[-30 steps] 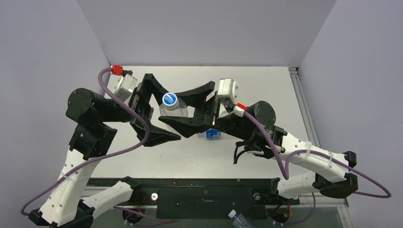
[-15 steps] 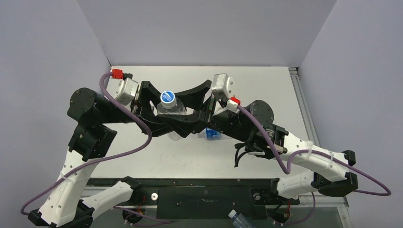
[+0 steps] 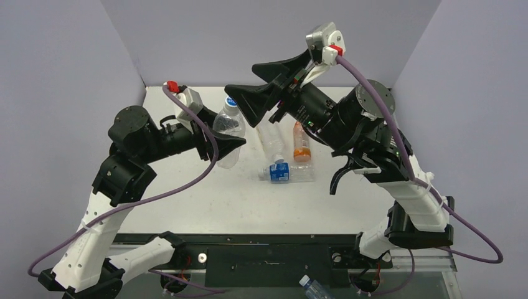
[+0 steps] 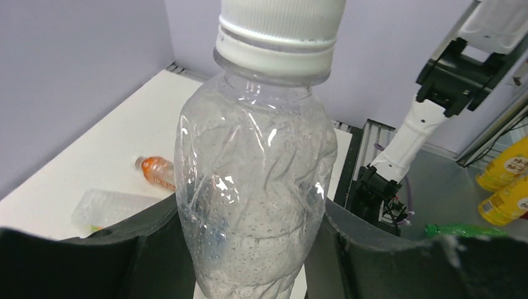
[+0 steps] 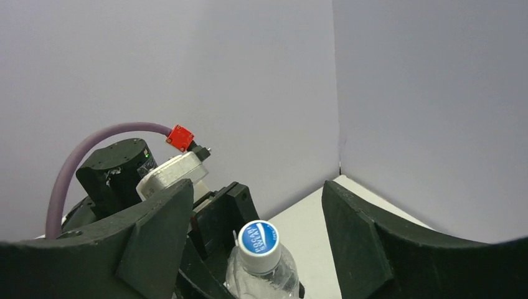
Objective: Unscrew the bottle caps
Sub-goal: Unscrew the bottle cap from the plastic bottle.
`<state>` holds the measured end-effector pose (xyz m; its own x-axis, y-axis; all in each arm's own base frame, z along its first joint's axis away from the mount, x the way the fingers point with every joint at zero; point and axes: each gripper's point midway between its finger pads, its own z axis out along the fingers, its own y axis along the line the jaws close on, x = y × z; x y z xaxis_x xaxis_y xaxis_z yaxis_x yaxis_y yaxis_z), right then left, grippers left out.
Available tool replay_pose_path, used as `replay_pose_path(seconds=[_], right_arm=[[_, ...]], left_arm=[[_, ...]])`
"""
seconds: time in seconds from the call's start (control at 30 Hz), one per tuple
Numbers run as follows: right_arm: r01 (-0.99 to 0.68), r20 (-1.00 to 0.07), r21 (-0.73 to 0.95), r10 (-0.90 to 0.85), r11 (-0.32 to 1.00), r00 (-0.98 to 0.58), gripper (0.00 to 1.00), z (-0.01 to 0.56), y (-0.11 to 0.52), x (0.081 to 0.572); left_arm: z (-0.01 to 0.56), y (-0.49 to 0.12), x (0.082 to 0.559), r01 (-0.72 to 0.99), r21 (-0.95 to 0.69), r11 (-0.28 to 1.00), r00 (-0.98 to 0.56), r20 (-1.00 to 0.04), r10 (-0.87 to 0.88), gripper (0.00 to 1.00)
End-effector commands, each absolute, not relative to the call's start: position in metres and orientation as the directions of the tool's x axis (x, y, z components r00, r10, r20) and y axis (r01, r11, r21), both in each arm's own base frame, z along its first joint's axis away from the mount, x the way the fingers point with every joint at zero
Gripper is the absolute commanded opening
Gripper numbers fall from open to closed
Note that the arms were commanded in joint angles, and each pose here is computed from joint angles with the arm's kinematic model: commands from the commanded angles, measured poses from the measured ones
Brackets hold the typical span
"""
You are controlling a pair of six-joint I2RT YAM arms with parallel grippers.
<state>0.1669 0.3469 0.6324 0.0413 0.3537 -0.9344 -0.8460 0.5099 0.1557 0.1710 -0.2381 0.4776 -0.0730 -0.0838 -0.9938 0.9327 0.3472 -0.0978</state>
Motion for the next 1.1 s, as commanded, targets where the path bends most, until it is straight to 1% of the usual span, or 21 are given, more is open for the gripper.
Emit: replay_pose_path(seconds=[0.0,0.13,0.27,0.47,0.5,0.57,0.63,0.73,0.8,0.9,1.07], right_arm=[[-0.800,-0.971,0.186,0.233,0.571,-0.059,0.70,0.588,0.359,0.192],[-0.810,-0.972,0.207,0.213,0.548,-0.104,0.69,0.579,0.365,0.198],[-0.807,-0.973,0.217,0.185,0.549,-0.135,0.65,0.567,0.369,0.205],[-0.815,-0.967,0.241,0.200,0.527,-0.156,0.49,0.566,0.372,0.208],[-0.816,-0.966,0.243,0.207,0.525,-0.155,0.43,0.567,0.372,0.209],[-0.816,-0.965,0.246,0.215,0.522,-0.154,0.39,0.568,0.372,0.209],[-0.817,-0.963,0.247,0.224,0.521,-0.148,0.41,0.570,0.371,0.209],[-0.818,-0.961,0.252,0.236,0.517,-0.147,0.50,0.573,0.371,0.209],[-0.830,-0.960,0.251,0.235,0.498,-0.149,0.52,0.574,0.374,0.206],[-0.833,-0.960,0.252,0.235,0.492,-0.151,0.52,0.573,0.377,0.206],[-0.836,-0.959,0.244,0.249,0.492,-0.133,0.44,0.578,0.375,0.206]], left_arm=[[0.483,-0.227,0.183,0.880,-0.132,0.456,-0.095,-0.990,-0.104,0.00],[0.484,-0.226,0.190,0.858,-0.176,0.483,-0.129,-0.983,-0.128,0.00],[0.483,-0.227,0.194,0.847,-0.202,0.492,-0.150,-0.978,-0.143,0.00],[0.480,-0.230,0.195,0.849,-0.211,0.484,-0.161,-0.976,-0.144,0.00],[0.479,-0.231,0.196,0.849,-0.213,0.484,-0.164,-0.976,-0.142,0.00],[0.477,-0.231,0.196,0.850,-0.214,0.481,-0.166,-0.976,-0.141,0.00],[0.476,-0.232,0.195,0.852,-0.214,0.478,-0.167,-0.976,-0.139,0.00],[0.476,-0.232,0.196,0.852,-0.214,0.477,-0.166,-0.976,-0.141,0.00],[0.476,-0.232,0.196,0.853,-0.216,0.475,-0.168,-0.976,-0.142,0.00],[0.475,-0.233,0.195,0.854,-0.221,0.471,-0.173,-0.974,-0.144,0.00],[0.470,-0.233,0.194,0.854,-0.228,0.468,-0.186,-0.973,-0.136,0.00]])
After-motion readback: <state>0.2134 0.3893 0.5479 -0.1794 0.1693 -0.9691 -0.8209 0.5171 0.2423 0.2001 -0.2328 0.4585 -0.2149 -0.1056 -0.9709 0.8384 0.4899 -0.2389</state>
